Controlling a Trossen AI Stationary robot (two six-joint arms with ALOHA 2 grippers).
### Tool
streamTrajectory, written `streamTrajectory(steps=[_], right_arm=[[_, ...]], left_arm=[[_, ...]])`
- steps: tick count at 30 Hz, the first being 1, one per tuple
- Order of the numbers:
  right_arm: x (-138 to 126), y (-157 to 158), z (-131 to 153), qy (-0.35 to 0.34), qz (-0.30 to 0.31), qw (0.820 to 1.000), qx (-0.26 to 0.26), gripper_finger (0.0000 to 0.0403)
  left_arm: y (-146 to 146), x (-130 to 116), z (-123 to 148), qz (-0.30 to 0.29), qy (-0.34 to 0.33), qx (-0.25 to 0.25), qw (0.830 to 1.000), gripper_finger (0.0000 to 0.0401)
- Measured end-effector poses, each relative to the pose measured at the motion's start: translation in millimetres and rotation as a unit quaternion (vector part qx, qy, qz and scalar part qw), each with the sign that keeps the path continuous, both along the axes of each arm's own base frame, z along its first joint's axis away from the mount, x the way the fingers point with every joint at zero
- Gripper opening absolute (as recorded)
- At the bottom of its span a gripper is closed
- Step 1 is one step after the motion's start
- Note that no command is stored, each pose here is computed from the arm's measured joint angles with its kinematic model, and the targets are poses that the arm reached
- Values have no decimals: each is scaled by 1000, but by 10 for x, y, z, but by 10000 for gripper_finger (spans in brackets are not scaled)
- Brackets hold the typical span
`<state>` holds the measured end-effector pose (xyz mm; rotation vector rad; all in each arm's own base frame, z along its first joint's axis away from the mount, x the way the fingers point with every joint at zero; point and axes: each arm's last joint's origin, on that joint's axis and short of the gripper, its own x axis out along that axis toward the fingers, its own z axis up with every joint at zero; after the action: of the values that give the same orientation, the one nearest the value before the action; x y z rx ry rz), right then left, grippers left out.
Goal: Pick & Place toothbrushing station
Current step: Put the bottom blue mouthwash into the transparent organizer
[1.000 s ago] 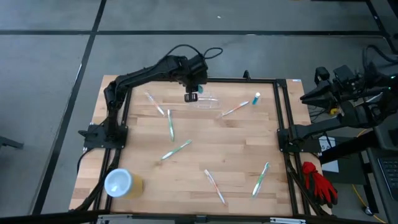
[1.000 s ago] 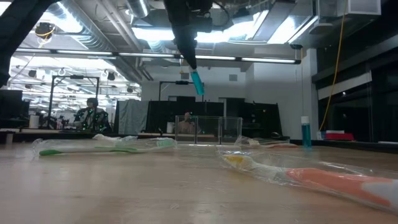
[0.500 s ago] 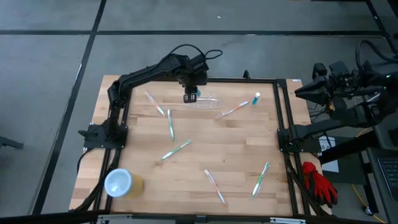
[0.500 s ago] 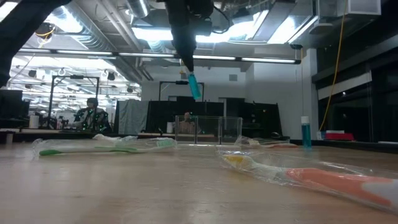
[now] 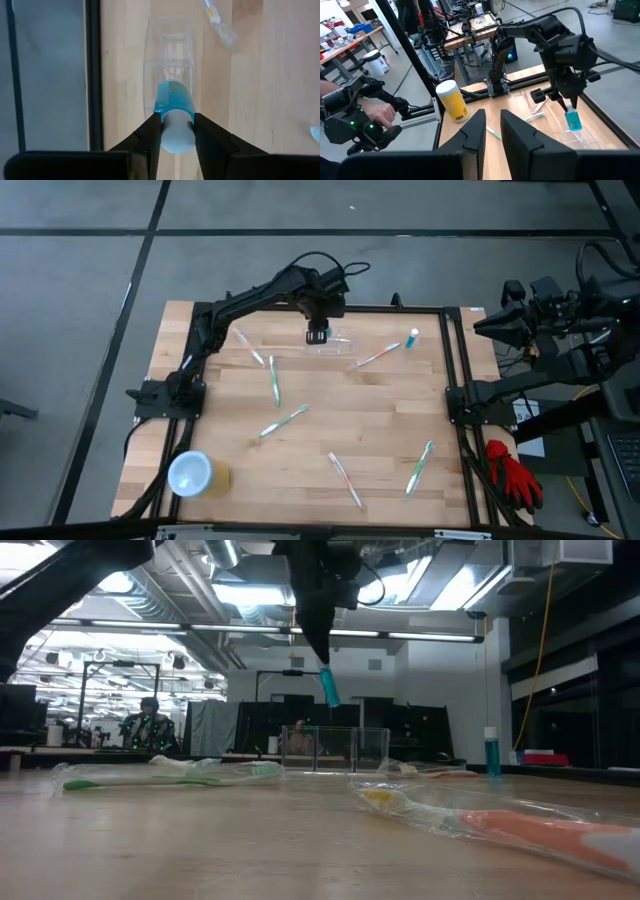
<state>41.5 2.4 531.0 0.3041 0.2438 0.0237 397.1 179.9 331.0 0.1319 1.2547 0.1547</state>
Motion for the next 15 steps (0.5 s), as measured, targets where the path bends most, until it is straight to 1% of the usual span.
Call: streamTrajectory(steps=[3,6,12,15], right_arm=[[0,1,0,0,2,1000,0,61],[0,1,0,0,3,1000,-1,61],[0,1,0,0,3,1000,-1,62],[0,1,0,0,3,1000,-1,62]], left_arm=[[9,33,12,-2,-15,5,1000,93],[27,16,5,-1,-11,1,1000,93],[62,75,-116,-11,5,7,1000,93],[77,113,-216,-12,19,1,1000,93]])
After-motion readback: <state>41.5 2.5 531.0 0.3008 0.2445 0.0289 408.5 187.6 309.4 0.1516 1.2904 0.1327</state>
